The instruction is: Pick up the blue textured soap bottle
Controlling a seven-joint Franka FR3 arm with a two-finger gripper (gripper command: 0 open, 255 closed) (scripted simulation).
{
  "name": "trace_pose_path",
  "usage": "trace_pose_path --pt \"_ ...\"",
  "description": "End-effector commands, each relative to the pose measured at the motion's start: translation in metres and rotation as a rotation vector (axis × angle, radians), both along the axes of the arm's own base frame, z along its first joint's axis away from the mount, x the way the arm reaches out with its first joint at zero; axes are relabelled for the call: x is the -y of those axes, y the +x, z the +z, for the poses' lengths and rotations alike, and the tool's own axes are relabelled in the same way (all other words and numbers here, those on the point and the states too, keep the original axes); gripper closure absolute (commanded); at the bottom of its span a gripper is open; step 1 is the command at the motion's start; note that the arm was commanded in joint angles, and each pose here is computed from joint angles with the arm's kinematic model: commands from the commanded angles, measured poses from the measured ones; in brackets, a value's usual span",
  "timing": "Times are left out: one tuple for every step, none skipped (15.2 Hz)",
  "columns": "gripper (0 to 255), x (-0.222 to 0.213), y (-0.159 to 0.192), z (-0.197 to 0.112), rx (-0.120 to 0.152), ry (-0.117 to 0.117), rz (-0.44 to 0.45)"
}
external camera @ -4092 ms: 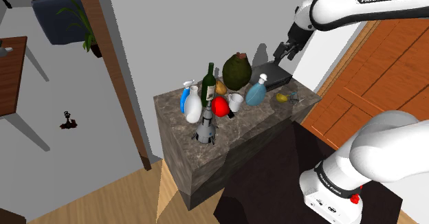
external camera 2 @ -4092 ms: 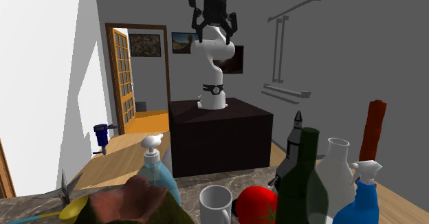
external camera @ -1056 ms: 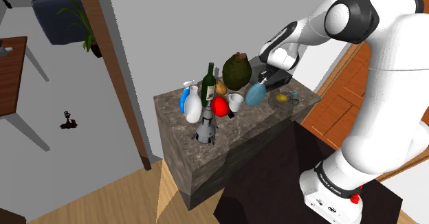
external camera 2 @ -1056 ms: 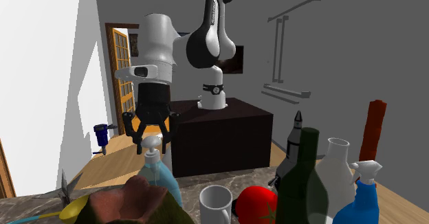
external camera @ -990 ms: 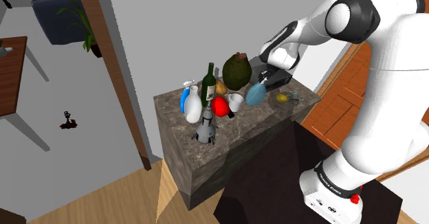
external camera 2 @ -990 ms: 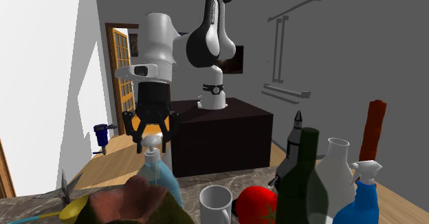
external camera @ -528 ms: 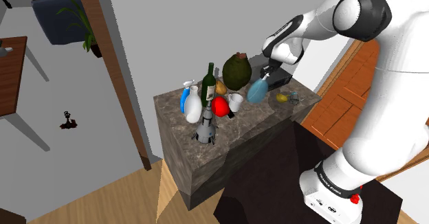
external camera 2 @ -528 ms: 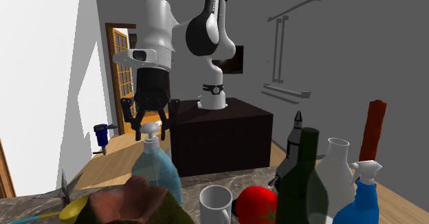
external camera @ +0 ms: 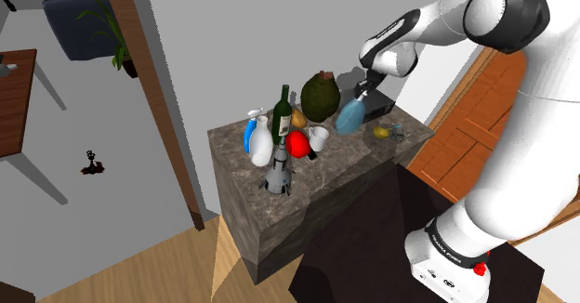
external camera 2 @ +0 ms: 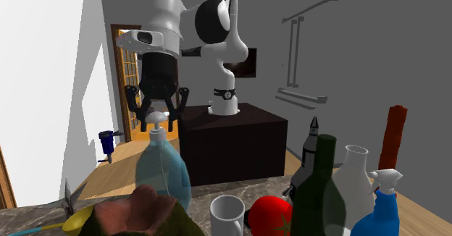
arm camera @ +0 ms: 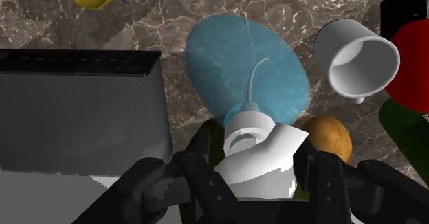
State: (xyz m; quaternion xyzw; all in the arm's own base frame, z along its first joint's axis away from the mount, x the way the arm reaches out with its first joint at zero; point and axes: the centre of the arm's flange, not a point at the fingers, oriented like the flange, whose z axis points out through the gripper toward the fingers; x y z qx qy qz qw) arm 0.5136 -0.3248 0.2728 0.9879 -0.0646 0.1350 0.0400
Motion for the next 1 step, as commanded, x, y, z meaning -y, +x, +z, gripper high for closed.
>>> trace_pose_path --pt "255 -0.0004 -0.0003 0.0036 0.000 0.000 0.000"
